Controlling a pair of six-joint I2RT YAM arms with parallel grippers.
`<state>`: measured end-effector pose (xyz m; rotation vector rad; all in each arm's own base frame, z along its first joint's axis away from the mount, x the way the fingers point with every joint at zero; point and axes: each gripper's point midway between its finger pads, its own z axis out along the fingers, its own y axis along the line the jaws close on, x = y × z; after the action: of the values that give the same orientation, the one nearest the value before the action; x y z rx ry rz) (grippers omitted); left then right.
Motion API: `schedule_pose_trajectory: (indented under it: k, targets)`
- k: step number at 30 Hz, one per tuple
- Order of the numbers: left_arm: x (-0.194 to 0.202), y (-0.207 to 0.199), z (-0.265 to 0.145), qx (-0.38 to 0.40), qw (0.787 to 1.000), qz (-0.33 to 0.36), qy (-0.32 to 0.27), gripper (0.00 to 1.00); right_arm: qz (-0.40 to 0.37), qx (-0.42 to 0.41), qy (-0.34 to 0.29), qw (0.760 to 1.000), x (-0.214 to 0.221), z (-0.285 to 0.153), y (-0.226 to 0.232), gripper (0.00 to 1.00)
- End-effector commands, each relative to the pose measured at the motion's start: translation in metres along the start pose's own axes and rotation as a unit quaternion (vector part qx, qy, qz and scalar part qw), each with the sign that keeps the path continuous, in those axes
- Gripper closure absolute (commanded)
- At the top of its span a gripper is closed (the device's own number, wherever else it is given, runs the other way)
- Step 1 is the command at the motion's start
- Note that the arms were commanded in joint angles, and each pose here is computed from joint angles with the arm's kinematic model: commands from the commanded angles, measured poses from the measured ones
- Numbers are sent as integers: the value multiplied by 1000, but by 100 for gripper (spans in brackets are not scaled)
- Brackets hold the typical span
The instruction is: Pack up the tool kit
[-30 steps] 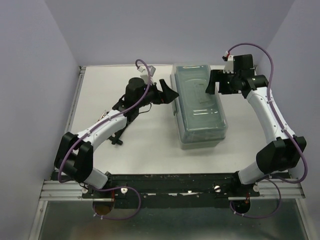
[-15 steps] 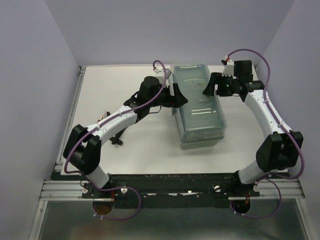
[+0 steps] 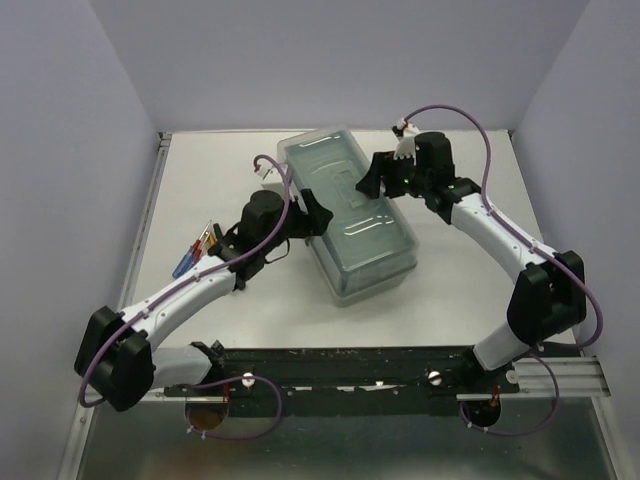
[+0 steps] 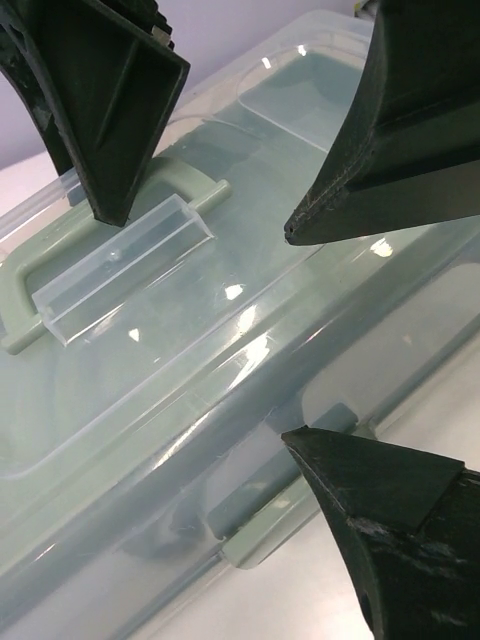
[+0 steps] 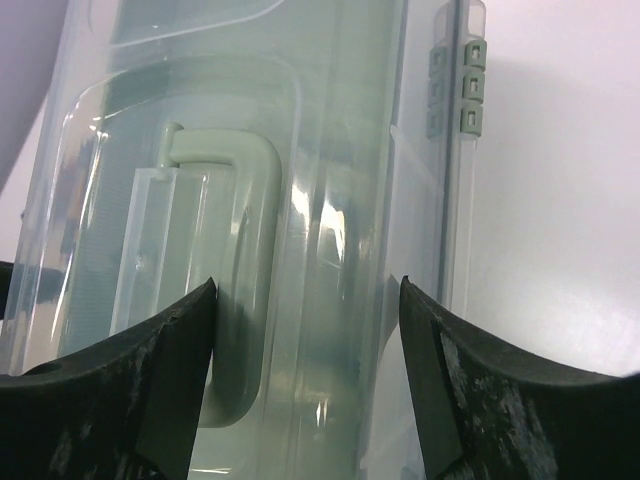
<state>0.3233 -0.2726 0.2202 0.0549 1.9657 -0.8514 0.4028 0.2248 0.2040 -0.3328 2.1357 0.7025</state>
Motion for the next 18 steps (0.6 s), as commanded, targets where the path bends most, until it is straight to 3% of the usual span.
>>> schedule_pose_trajectory:
  k: [1,18]
  targets:
    - [-10,-9,-22,5,999,4,-53,19,107,-113,262,952,158,2,80,23]
    - [-54,-74,9,94,990,47,-94,19,173,-60,287,940,216,-3,39,23]
